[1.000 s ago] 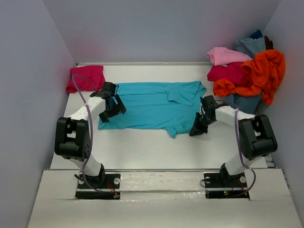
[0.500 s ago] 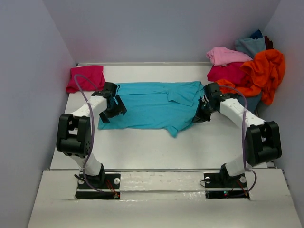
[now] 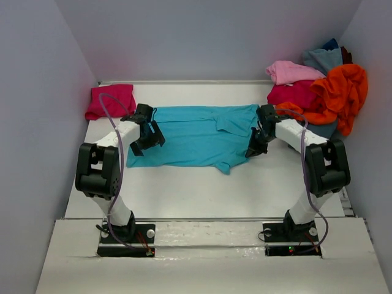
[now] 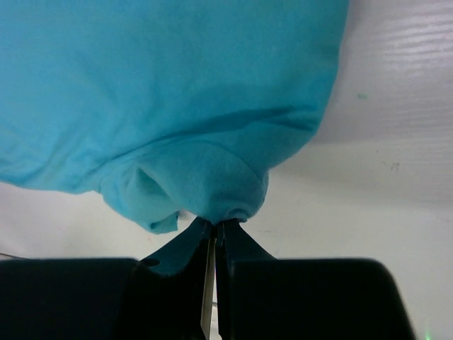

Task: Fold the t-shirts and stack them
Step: Fold the tshirt

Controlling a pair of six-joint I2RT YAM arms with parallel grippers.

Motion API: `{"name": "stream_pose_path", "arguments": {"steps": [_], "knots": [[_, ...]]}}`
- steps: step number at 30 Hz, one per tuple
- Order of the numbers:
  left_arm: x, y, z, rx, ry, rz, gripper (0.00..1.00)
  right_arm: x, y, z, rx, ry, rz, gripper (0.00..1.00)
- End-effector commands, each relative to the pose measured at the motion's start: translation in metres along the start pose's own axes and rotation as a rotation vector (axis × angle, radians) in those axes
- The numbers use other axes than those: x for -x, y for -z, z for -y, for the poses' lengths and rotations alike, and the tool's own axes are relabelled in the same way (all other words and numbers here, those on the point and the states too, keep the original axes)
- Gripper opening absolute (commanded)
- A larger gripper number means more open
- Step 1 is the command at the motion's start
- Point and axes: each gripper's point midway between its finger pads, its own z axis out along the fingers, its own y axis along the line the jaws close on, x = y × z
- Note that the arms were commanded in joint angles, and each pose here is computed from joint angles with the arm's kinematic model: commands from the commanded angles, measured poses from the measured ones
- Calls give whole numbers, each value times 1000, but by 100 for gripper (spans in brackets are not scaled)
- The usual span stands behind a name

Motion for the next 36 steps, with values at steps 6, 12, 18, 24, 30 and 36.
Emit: {"name": "stream_pose_path", "arguments": {"steps": [6,12,18,24,30,36], "knots": [[10,4,8,-13,-17,18,97,34,-40,-2,-57,31,16,7],[10,5,7,-11,-22,21,97,46,-30,-11,-67,54,52,44],[8,2,7,-11,-21,16,97,29,1,-10,-53,80,91,78],[9,-1,9,-14,-21,10,97,0,13,-7,-25,79,80,71],[8,-2,7,-8,-31,7,97,-20,15,2,-38,80,57,39],[8,-4,9,-12,-33,4,97,-34,-16,-5,-29,102,-5,34]]}}
